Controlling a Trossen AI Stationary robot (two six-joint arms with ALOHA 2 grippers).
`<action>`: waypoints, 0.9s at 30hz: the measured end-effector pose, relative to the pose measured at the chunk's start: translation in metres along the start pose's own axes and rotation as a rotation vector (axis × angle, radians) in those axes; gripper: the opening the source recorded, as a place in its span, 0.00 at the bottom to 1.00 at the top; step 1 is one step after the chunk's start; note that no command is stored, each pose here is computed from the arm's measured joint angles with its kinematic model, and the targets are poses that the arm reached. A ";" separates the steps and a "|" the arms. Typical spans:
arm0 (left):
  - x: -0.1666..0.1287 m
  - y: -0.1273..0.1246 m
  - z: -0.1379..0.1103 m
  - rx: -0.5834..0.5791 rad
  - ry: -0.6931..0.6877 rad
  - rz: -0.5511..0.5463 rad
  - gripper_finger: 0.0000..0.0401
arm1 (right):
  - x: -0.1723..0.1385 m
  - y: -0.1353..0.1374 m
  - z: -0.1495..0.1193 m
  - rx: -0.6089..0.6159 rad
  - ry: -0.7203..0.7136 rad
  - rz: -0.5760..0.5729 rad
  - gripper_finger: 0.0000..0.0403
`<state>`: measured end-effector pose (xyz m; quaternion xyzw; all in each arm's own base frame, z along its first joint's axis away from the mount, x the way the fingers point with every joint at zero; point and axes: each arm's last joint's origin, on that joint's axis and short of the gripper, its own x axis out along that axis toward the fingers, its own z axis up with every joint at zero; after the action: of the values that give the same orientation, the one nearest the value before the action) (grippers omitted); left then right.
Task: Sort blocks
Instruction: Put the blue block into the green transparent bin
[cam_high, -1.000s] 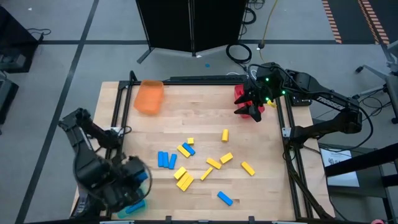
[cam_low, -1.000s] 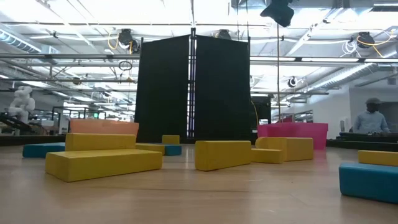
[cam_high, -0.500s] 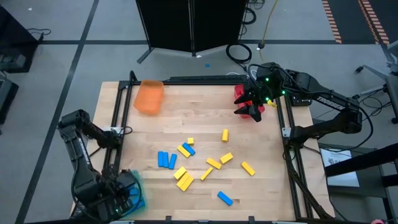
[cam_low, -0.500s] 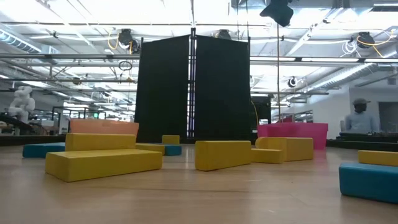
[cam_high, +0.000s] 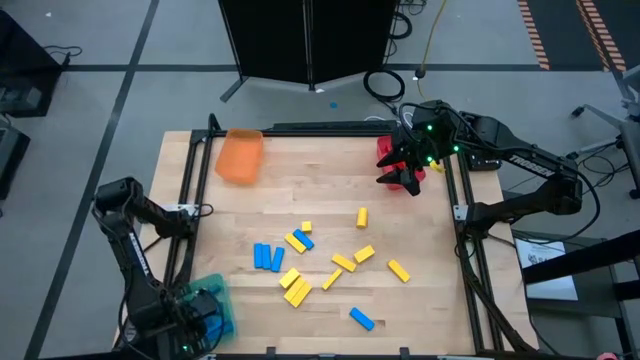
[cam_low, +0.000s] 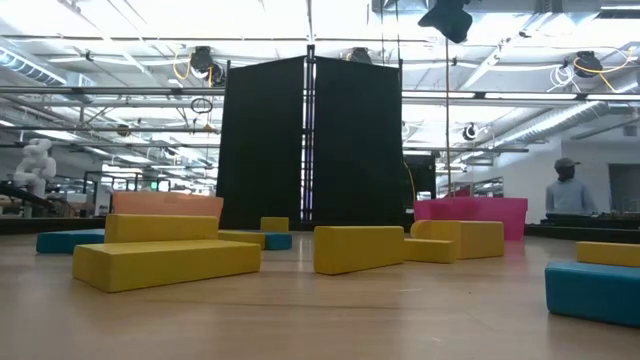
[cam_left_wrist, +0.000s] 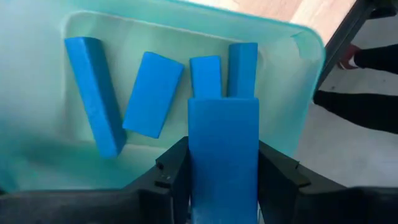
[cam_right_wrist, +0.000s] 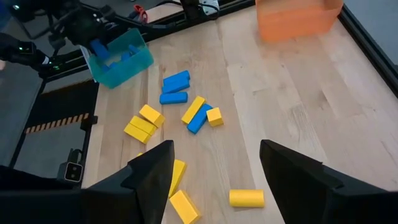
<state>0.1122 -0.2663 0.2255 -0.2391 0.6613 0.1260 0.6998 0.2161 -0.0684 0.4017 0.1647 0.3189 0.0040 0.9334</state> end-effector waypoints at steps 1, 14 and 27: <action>0.003 0.001 -0.001 0.003 0.002 -0.005 0.34 | 0.000 0.000 0.000 0.000 0.000 0.000 0.58; 0.045 0.015 -0.002 0.008 0.011 -0.075 0.34 | 0.000 0.000 0.000 0.001 0.001 0.000 0.58; 0.051 0.013 -0.001 -0.003 0.072 -0.138 0.53 | 0.000 0.000 0.000 -0.003 0.001 0.000 0.58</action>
<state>0.1102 -0.2630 0.1729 -0.2895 0.6679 0.0699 0.6821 0.2160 -0.0684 0.4017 0.1635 0.3192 0.0044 0.9335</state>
